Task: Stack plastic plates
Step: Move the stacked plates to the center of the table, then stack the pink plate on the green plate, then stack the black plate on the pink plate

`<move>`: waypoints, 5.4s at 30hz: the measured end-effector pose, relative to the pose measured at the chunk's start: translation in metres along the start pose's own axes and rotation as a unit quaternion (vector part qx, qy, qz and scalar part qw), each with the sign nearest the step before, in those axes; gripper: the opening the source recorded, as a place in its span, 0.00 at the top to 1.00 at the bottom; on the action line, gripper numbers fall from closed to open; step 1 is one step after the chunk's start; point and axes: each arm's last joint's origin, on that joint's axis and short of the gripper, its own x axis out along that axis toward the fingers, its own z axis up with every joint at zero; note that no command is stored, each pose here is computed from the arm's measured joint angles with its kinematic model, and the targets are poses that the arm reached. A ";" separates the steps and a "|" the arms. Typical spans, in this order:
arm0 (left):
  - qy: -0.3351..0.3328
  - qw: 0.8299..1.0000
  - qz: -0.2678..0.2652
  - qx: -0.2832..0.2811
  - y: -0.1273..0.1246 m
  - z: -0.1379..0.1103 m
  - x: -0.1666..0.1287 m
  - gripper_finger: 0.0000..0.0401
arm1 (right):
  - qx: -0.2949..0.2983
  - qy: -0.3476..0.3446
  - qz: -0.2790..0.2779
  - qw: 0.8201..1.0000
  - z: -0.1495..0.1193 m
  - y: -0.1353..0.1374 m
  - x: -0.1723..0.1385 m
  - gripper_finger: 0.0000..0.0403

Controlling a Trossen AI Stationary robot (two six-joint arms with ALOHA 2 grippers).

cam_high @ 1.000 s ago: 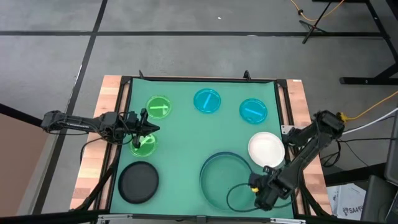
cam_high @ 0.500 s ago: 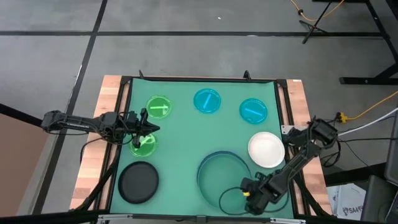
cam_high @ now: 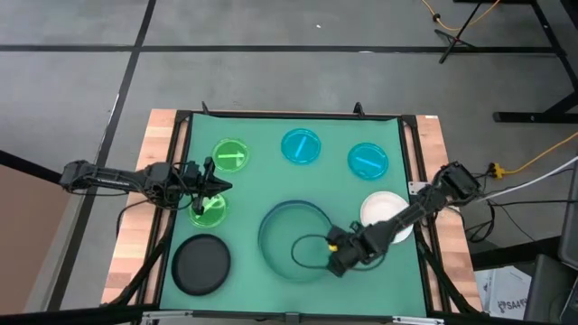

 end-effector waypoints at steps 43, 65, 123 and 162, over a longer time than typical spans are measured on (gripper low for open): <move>-0.018 0.998 0.046 0.043 0.002 0.002 0.000 0.98 | 0.116 0.051 -0.177 0.976 -0.012 -0.067 -0.038 0.69; -0.014 0.998 0.048 0.042 0.003 0.002 0.000 0.98 | 0.143 0.056 -0.161 0.975 -0.025 -0.084 -0.013 0.69; -0.004 0.999 0.039 0.029 0.002 0.000 0.000 0.98 | -0.475 -0.250 0.071 0.840 0.049 0.037 -0.051 1.00; -0.010 0.999 0.048 0.017 0.002 0.002 0.000 0.88 | -0.395 -0.172 0.117 0.895 0.068 0.020 -0.032 0.62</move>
